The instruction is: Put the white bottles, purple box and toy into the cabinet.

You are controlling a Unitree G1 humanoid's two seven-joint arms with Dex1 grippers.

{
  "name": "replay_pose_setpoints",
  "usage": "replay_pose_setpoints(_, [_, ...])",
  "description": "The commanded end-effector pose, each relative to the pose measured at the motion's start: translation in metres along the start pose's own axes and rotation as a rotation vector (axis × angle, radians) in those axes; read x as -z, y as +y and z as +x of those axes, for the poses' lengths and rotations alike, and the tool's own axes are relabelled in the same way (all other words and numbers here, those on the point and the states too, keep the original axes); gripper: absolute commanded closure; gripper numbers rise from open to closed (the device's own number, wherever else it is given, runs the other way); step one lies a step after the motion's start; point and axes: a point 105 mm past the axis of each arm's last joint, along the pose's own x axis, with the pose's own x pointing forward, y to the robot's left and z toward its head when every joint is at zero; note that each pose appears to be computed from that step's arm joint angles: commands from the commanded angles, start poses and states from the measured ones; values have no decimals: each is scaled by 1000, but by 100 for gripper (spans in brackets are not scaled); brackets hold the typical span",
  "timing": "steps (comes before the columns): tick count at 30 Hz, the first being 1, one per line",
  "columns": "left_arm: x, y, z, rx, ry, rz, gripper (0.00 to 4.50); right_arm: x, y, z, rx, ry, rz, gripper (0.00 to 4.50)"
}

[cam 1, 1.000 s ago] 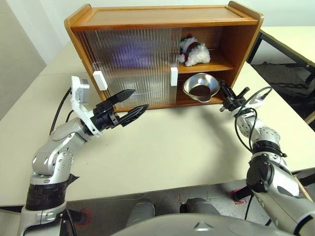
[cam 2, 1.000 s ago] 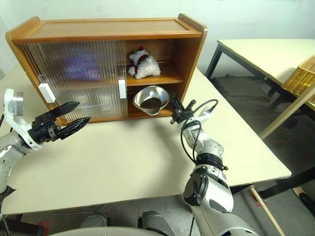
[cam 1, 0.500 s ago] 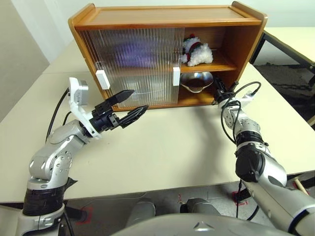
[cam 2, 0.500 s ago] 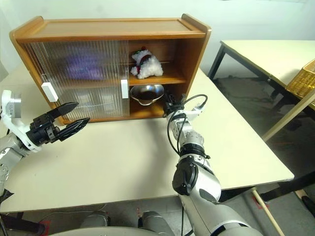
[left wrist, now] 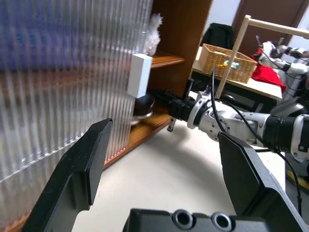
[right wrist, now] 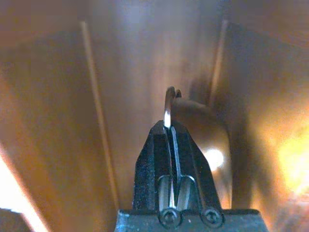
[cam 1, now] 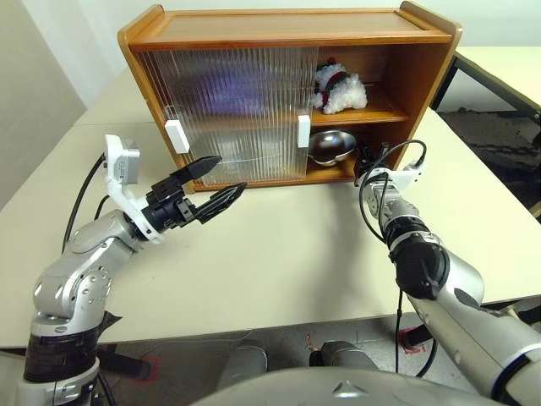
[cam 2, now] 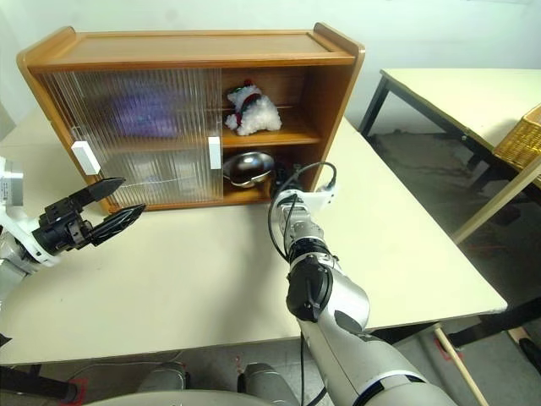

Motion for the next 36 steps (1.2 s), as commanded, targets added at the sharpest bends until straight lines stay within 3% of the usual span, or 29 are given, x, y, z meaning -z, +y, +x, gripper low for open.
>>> replay_pose_setpoints(1, [-2, -1, -2, -4, 9, 12, 0, 0, 1, 1, 0, -12, -13, 447])
replay_pose_setpoints(6, [-4, 0, -1, -6, 7, 17, 0, -6, -6, -1, 39, -24, -80, 447])
replay_pose_setpoints(18, [-4, -4, 9, 15, -2, 4, 0, -17, 2, -2, -30, -28, -142, 11])
replay_pose_setpoints(26, [-2, -3, 12, 24, -10, -7, 0, -27, 14, -3, -111, -7, -180, 5])
replay_pose_setpoints(36, [3, -2, 12, 36, -11, -15, 0, -19, 6, -28, -182, 212, -468, 5])
